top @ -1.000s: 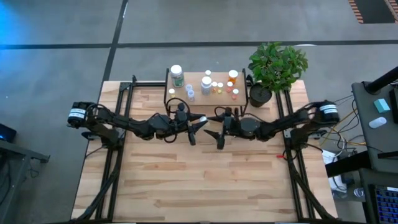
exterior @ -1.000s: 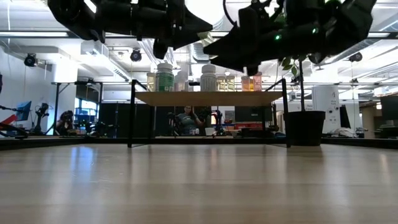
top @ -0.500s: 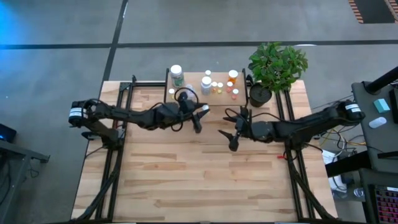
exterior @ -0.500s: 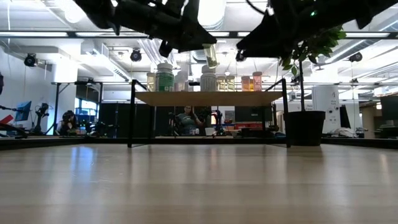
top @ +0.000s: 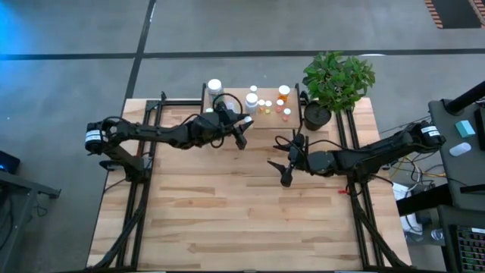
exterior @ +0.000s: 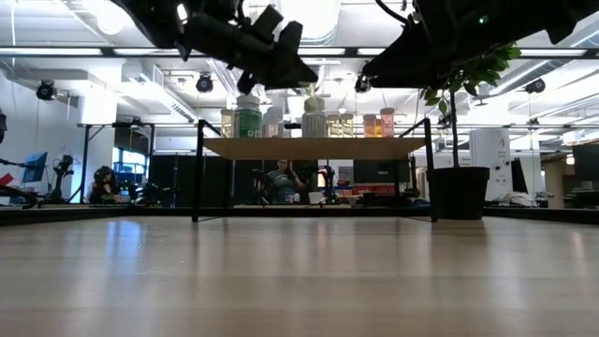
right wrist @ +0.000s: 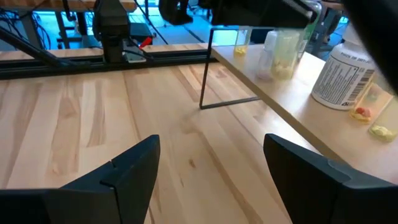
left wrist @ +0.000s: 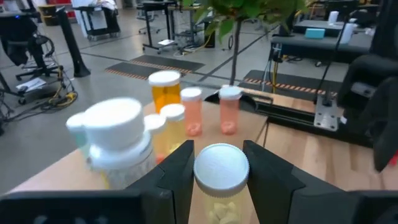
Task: Pick and place medicine bottles onto shelf by color
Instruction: Put the yellow pill bottle on the shelf, then return to Home Position
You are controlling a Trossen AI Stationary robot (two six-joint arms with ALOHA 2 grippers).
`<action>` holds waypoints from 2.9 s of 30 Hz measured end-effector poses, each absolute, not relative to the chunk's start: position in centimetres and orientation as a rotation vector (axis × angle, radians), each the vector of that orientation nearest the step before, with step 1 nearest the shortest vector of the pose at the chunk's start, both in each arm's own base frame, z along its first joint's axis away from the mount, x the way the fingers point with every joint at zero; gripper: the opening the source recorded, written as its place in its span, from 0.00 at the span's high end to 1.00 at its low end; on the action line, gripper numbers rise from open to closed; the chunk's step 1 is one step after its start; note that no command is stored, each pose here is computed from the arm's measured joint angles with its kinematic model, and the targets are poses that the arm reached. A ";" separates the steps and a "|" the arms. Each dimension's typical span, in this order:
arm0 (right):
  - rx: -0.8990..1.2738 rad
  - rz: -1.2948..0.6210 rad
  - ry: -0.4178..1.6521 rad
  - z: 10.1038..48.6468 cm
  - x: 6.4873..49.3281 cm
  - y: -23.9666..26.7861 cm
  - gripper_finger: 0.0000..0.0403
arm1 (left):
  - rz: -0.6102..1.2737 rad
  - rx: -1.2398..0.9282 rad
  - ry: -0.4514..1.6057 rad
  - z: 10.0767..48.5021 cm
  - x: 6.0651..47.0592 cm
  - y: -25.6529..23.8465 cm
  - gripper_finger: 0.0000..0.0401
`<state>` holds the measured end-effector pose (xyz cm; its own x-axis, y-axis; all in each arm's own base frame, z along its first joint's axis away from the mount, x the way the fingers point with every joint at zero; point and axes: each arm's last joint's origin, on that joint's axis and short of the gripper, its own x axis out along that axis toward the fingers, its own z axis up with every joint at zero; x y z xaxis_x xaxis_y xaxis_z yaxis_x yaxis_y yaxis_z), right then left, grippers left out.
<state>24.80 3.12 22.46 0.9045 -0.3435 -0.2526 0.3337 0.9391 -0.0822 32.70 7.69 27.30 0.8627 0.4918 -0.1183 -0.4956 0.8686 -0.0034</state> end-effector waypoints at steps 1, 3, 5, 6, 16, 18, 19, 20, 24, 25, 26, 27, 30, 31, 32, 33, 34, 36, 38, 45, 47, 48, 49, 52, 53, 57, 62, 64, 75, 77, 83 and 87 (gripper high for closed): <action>-0.038 -0.350 0.268 22.5 24.8 3.1 0.31 | 0.515 -0.029 0.117 27.6 32.8 7.7 0.72; -0.037 -0.350 0.268 22.5 24.8 3.1 0.31 | 0.509 -0.012 0.134 28.2 33.0 7.7 0.72; -0.035 -0.350 0.261 22.5 24.8 3.1 0.31 | 0.512 -0.011 0.132 28.6 33.1 7.7 0.72; -0.035 -0.350 0.261 22.5 24.8 3.1 0.31 | 0.517 -0.009 0.130 28.8 33.2 7.8 0.72; -0.027 -0.350 0.245 22.7 24.9 3.1 0.31 | 0.542 0.017 0.180 27.5 35.8 8.4 0.72; -0.026 -0.347 0.246 22.7 24.8 3.2 0.31 | 0.542 0.019 0.179 27.4 36.4 8.5 0.72; -0.027 -0.344 0.246 22.7 24.8 3.3 0.31 | 0.541 0.019 0.184 27.5 36.6 8.5 0.72; -0.027 -0.341 0.246 22.7 24.8 3.3 0.31 | 0.541 0.020 0.194 27.5 36.8 8.6 0.72; -0.029 -0.333 0.246 22.7 24.8 3.5 0.31 | 0.545 0.030 0.199 27.3 37.3 8.8 0.72; -0.029 -0.333 0.246 22.7 24.8 3.5 0.31 | 0.548 0.030 0.201 27.3 37.4 8.9 0.72; -0.030 -0.333 0.247 22.7 24.8 3.5 0.31 | 0.552 0.031 0.207 27.1 37.5 9.0 0.72; -0.030 -0.334 0.247 22.7 24.8 3.5 0.31 | 0.558 0.035 0.209 27.0 37.6 9.1 0.72; -0.031 -0.334 0.247 22.7 24.8 3.5 0.31 | 0.588 0.049 0.227 26.4 37.7 9.5 0.72; -0.031 -0.334 0.247 22.7 24.8 3.5 0.31 | 0.594 0.050 0.235 26.3 37.7 9.6 0.72; -0.031 -0.333 0.247 22.7 24.8 3.5 0.31 | 0.596 0.050 0.238 26.2 37.8 9.7 0.72; -0.031 -0.334 0.247 22.7 24.8 3.5 0.31 | 0.599 0.050 0.241 26.0 37.8 9.9 0.72; -0.031 -0.333 0.247 22.7 24.8 3.5 0.31 | 0.602 0.050 0.242 25.9 37.8 10.0 0.72; -0.031 -0.334 0.247 22.7 24.8 3.5 0.31 | 0.608 0.049 0.249 25.8 37.8 10.2 0.72; -0.031 -0.333 0.247 22.7 24.8 3.5 0.31 | 0.609 0.050 0.251 25.6 37.9 10.2 0.72; -0.030 -0.334 0.246 22.7 24.8 3.5 0.31 | 0.615 0.049 0.250 25.7 37.8 10.4 0.72; -0.029 -0.334 0.246 22.7 24.8 3.5 0.31 | 0.624 0.048 0.251 25.6 37.7 10.6 0.71; -0.030 -0.334 0.246 22.7 24.8 3.5 0.31 | 0.631 0.049 0.251 25.7 37.7 10.7 0.70; -0.030 -0.334 0.246 22.7 24.8 3.5 0.32 | 0.639 0.049 0.251 25.7 37.7 10.8 0.69; -0.028 -0.334 0.246 22.7 24.8 3.5 0.32 | 0.646 0.050 0.252 25.7 37.7 10.8 0.64; -0.028 -0.334 0.246 22.7 24.8 3.5 0.32 | 0.646 0.050 0.252 25.7 37.7 10.8 0.63; -0.028 -0.334 0.246 22.7 24.8 3.5 0.32 | 0.645 0.049 0.252 25.7 37.7 10.8 0.58; -0.028 -0.334 0.246 22.7 24.8 3.5 0.32 | 0.644 0.050 0.251 25.7 37.7 10.7 0.56; -0.028 -0.334 0.246 22.7 24.8 3.5 0.32 | 0.644 0.050 0.250 25.7 37.7 10.7 0.56; -0.028 -0.334 0.246 22.6 24.8 3.5 0.32 | 0.636 0.049 0.232 26.4 37.4 10.4 0.56; -0.028 -0.334 0.246 22.6 24.8 3.5 0.32 | 0.629 0.049 0.230 26.6 37.4 10.2 0.56; -0.026 -0.333 0.241 22.7 24.8 3.5 0.32 | 0.616 0.051 0.232 28.0 36.5 9.5 0.56; -0.026 -0.324 0.235 22.8 24.7 3.5 0.33 | 0.604 0.052 0.217 29.4 35.6 8.8 0.56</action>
<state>24.72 3.52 22.85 0.9211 -0.3184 -0.2243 0.3123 0.9479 -0.0631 35.62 8.83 29.45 0.8010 0.5688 -0.1867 -0.5579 0.8224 0.1117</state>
